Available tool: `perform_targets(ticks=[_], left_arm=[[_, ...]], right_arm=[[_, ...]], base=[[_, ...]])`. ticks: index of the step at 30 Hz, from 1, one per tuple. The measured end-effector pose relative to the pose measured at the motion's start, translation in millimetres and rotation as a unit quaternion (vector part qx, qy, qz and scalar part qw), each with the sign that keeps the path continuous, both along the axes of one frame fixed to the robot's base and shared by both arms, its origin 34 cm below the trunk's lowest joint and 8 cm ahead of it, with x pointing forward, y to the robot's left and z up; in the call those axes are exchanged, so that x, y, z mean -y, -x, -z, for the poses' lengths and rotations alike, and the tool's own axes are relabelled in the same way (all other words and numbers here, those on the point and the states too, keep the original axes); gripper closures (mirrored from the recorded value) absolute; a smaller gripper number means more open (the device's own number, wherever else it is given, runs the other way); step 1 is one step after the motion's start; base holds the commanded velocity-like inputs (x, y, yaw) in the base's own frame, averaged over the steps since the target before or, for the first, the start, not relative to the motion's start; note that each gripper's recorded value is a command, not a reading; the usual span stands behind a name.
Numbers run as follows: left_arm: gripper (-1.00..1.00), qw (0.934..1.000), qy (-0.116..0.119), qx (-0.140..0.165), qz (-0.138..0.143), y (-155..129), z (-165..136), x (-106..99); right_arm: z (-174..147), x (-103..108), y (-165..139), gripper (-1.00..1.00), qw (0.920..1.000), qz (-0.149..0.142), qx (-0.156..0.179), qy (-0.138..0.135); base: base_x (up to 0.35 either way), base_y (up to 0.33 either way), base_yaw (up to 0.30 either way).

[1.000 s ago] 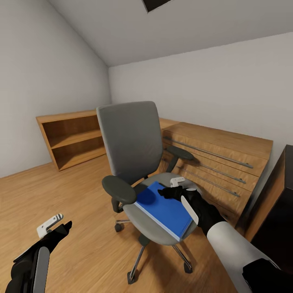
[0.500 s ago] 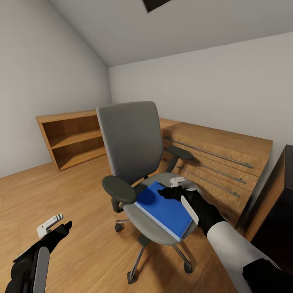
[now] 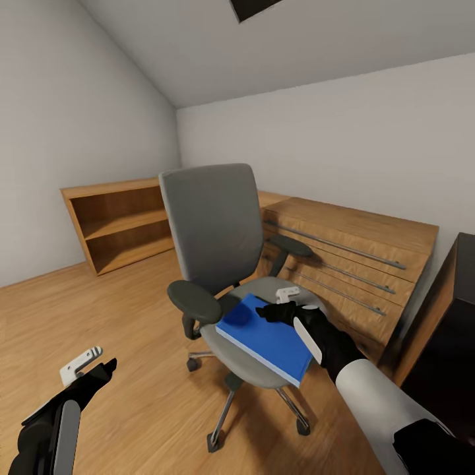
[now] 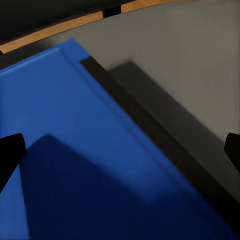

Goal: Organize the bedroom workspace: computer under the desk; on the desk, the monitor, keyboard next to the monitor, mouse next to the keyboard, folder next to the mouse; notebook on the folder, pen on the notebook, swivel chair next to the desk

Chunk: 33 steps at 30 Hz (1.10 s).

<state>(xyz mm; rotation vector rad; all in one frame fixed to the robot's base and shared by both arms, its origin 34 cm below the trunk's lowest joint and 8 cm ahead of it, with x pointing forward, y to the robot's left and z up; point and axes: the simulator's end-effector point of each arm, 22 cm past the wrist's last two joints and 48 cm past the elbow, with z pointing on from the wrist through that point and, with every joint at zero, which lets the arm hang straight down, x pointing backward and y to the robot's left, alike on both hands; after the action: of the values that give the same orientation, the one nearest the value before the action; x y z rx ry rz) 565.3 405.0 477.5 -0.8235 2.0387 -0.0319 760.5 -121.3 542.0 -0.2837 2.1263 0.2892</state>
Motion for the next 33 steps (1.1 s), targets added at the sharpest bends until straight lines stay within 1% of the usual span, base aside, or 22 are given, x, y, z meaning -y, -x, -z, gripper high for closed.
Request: perform_targets(ticks=[5, 14, 20, 33], left_arm=[[-1.0, 1.0, 0.0, 0.0, 0.0, 0.1, 0.5, 0.0], [-1.0, 1.0, 0.0, -0.001, 0.0, 0.1, 0.6, 0.2], [-1.0, 1.0, 0.001, -0.001, 0.0, 0.3, 1.0, 0.2], [-1.0, 1.0, 0.001, -0.001, 0.0, 0.6, 0.9, -0.2]], right_arm=[[-0.4, 0.8, -0.5, -1.0, 1.0, 0.0, 0.001, 0.002], [-0.7, 0.4, -0.3, -1.0, 1.0, 0.0, 0.001, 0.001], [-2.0, -0.2, -0.8, -1.0, 1.0, 0.0, 0.003, 0.0], [-2.8, 0.2, -1.0, -1.0, 1.0, 0.0, 0.003, 0.0]], base=[[-0.171, 0.0, 0.0], [-0.028, 0.0, 0.0], [-0.171, -0.041, 0.0], [-0.011, -0.004, 0.0]])
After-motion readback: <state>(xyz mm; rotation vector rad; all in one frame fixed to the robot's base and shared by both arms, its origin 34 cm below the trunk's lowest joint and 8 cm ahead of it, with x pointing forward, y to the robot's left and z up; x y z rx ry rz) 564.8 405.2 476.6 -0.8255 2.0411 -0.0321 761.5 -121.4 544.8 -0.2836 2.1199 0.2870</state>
